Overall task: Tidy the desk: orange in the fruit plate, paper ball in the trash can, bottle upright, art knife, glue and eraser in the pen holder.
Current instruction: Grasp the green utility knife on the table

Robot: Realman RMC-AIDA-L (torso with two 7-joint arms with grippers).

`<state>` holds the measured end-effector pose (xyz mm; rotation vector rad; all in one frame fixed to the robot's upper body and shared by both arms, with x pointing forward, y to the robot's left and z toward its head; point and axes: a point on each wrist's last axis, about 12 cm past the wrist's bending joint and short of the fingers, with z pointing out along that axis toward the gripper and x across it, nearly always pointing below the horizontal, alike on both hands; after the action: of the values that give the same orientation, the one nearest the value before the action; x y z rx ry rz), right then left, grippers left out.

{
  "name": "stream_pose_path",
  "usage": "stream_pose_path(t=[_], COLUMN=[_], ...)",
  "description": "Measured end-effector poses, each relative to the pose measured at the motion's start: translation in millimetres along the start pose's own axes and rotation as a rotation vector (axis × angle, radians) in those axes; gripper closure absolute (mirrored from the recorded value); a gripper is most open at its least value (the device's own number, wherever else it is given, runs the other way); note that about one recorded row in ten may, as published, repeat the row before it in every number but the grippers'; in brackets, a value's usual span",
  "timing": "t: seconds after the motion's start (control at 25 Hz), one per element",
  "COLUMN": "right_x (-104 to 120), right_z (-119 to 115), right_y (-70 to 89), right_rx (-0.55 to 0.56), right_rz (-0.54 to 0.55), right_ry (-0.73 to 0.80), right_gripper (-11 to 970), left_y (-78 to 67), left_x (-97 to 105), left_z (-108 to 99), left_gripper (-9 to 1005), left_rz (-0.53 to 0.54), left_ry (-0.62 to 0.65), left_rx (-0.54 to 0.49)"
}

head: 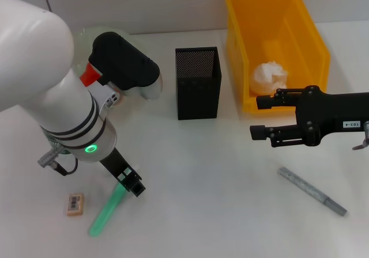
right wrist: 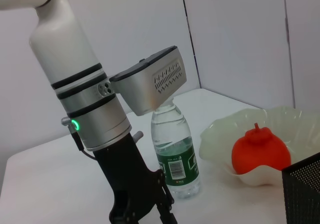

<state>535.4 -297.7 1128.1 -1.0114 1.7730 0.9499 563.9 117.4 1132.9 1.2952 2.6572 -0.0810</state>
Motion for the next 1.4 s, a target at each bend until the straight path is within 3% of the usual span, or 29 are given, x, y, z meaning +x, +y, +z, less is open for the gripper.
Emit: stream_pose_path(t=[1.4], right_x=[2.5], right_z=[1.8], right_y=[1.0], right_rx=[-0.006], right_rz=[-0.048], right_ry=[0.001], right_gripper=[195], left_y=[2.3], left_x=[-3.9], left_z=[-1.2], left_gripper=[398], left_rz=[-0.004], left_ry=[-0.032], left_rx=[-0.007])
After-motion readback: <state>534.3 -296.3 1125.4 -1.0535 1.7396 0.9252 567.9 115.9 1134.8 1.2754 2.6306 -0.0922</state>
